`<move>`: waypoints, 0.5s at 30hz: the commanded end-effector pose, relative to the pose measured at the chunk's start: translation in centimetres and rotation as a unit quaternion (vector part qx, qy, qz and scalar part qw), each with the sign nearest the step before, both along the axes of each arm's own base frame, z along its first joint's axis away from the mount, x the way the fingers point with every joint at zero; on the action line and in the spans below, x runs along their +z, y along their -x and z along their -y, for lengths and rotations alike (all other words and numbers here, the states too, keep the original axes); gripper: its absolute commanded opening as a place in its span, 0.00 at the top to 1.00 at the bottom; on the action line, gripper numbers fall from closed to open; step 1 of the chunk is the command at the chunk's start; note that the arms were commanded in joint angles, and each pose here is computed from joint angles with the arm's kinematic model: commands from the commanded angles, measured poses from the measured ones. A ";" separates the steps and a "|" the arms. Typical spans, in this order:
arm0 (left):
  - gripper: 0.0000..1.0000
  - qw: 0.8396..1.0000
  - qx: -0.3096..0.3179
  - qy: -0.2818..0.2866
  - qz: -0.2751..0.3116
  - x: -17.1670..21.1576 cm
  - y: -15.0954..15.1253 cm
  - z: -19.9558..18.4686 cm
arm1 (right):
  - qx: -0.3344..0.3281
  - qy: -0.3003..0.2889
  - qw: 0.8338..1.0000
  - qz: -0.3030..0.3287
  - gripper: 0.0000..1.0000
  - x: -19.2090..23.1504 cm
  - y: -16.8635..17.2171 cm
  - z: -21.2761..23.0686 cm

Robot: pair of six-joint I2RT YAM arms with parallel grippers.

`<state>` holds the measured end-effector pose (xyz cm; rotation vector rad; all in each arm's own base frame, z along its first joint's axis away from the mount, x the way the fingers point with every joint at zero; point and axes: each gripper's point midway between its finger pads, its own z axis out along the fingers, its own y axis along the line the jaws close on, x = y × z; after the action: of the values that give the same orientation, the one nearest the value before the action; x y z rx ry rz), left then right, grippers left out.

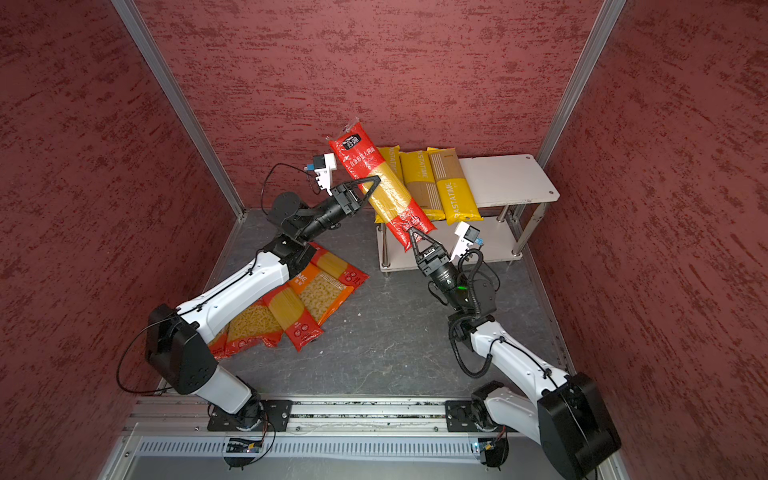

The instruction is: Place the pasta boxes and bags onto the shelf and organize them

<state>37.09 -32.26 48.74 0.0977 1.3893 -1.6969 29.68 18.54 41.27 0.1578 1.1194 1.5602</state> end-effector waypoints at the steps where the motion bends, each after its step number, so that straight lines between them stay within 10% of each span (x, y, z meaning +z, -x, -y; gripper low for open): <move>1: 0.67 0.996 -0.007 0.042 0.076 5.0 2.5 -1.4 | -0.044 -0.045 0.997 0.055 0.97 4.4 0.4 2.6; 15: 0.42 0.998 0.003 0.027 0.054 3.3 2.0 -1.3 | -0.071 -0.080 0.990 0.089 1.00 7.6 0.2 5.3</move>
<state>37.08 -32.04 49.04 0.1023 1.3717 -1.6954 31.32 16.43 43.03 0.1918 1.0685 1.5154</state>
